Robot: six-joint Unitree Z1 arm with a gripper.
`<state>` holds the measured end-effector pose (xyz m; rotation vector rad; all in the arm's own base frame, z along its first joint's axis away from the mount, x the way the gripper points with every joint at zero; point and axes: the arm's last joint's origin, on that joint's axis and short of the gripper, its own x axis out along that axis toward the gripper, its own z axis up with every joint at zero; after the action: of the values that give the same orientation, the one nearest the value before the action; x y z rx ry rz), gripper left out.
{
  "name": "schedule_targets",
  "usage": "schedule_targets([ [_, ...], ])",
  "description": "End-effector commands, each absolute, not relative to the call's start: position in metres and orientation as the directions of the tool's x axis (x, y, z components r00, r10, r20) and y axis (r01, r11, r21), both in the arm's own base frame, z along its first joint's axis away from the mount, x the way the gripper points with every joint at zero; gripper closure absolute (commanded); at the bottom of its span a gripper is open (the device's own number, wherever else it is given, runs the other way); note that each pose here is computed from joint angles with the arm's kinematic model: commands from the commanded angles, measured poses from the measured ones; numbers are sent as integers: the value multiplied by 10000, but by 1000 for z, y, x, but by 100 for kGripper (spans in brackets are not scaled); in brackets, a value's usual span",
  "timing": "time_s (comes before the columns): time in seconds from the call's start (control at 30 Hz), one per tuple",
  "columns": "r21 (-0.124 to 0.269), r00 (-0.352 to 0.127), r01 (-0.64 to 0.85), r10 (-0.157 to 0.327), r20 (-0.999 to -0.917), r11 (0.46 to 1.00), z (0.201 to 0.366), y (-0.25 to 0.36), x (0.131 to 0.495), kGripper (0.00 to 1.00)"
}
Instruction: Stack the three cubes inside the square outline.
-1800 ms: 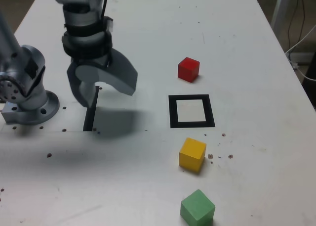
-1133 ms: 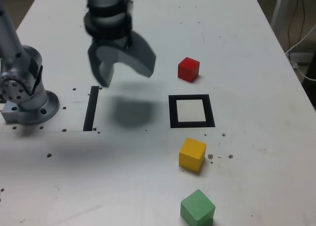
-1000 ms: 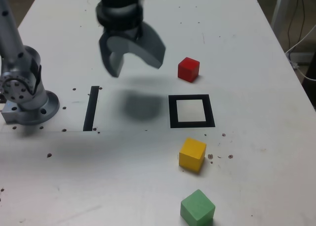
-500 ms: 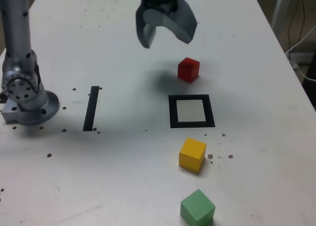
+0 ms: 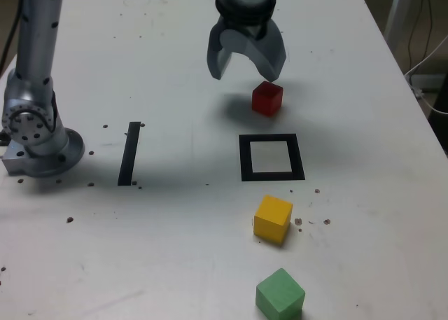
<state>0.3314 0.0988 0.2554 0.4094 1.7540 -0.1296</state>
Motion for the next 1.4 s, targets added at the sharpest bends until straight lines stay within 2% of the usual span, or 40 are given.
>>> schedule_targets([
  [0.0,1411,-1622,3618,2113,-9639,9215,254,97,337,14],
  [0.27,1414,-1202,4468,2159,-9690,8834,249,81,350,15],
  [0.63,1134,-1574,4726,2104,-9649,8739,228,79,361,20],
  [0.8,1082,-1642,4723,2079,-9643,8748,220,80,365,31],
  [1.37,1120,-1627,4710,2110,-9639,8750,217,80,366,67],
])
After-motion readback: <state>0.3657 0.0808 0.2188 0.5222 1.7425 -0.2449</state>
